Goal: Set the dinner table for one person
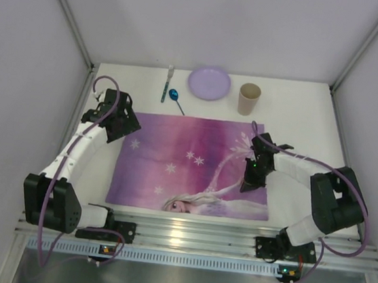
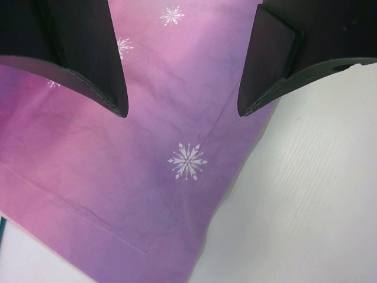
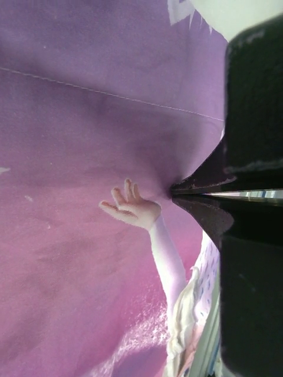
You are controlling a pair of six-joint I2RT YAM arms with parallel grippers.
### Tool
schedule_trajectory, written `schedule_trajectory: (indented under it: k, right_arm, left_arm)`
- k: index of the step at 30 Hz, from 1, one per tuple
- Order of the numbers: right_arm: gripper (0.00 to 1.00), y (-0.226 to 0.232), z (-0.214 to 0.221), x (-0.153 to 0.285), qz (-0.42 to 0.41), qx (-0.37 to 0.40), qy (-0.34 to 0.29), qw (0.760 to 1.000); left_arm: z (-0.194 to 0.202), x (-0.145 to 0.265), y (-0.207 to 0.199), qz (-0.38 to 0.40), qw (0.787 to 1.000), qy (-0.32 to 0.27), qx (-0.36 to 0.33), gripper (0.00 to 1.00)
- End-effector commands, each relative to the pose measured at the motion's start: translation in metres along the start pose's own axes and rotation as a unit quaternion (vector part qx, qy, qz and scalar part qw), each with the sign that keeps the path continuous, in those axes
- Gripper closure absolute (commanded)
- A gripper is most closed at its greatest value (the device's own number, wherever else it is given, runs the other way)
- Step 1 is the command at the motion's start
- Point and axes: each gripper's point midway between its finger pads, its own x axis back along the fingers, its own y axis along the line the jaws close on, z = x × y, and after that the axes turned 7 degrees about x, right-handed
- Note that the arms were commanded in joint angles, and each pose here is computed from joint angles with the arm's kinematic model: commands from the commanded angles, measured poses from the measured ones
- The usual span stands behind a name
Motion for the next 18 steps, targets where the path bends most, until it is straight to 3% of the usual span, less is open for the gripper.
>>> schedule_trajectory:
  k: [1,4,7,8,10,11,12,13,14,17,18]
  right_arm:
    - [1.0,-0.014,-0.007,0.014,0.052,0.025,-0.018,0.998]
    - [0.99,-0.009,-0.018,0.032,0.055,0.029,-0.036,0.997]
    - [0.82,0.003,-0.032,0.061,0.049,0.037,-0.067,0.996]
    - [0.61,0.008,-0.036,0.073,0.044,0.039,-0.08,0.995]
    - [0.4,0.021,-0.045,0.099,0.029,0.048,-0.102,0.993]
    - [0.21,0.026,-0.048,0.11,0.022,0.052,-0.116,0.992]
    - [0.15,0.027,-0.045,0.118,0.023,0.054,-0.114,0.992]
    - [0.11,0.033,-0.051,0.132,0.017,0.059,-0.132,0.989]
    - [0.05,0.036,-0.051,0.141,0.012,0.063,-0.143,0.988]
    - [0.02,0.037,-0.044,0.16,0.011,0.063,-0.154,0.986]
    - [0.02,0.035,-0.041,0.162,0.012,0.062,-0.156,0.986]
  left_arm:
    - [-0.014,0.003,-0.035,0.06,0.998,-0.012,0.012,0.2]
    - [-0.018,-0.007,-0.056,0.071,0.997,-0.008,0.014,0.2]
    - [-0.037,-0.011,-0.1,0.097,0.995,-0.017,0.014,0.2]
    - [-0.04,-0.014,-0.109,0.098,0.995,-0.019,0.01,0.2]
    - [-0.044,-0.023,-0.142,0.108,0.994,-0.018,-0.004,0.2]
    - [-0.045,-0.028,-0.151,0.104,0.994,-0.021,-0.009,0.2]
    - [-0.034,-0.048,-0.156,0.084,0.996,-0.005,-0.023,0.2]
    - [-0.042,-0.04,-0.183,0.105,0.994,-0.016,-0.028,0.2]
    - [-0.033,-0.064,-0.187,0.082,0.996,-0.01,-0.041,0.2]
    - [-0.034,-0.07,-0.221,0.082,0.995,-0.02,-0.061,0.2]
    - [-0.022,-0.093,-0.221,0.059,0.995,-0.012,-0.073,0.2]
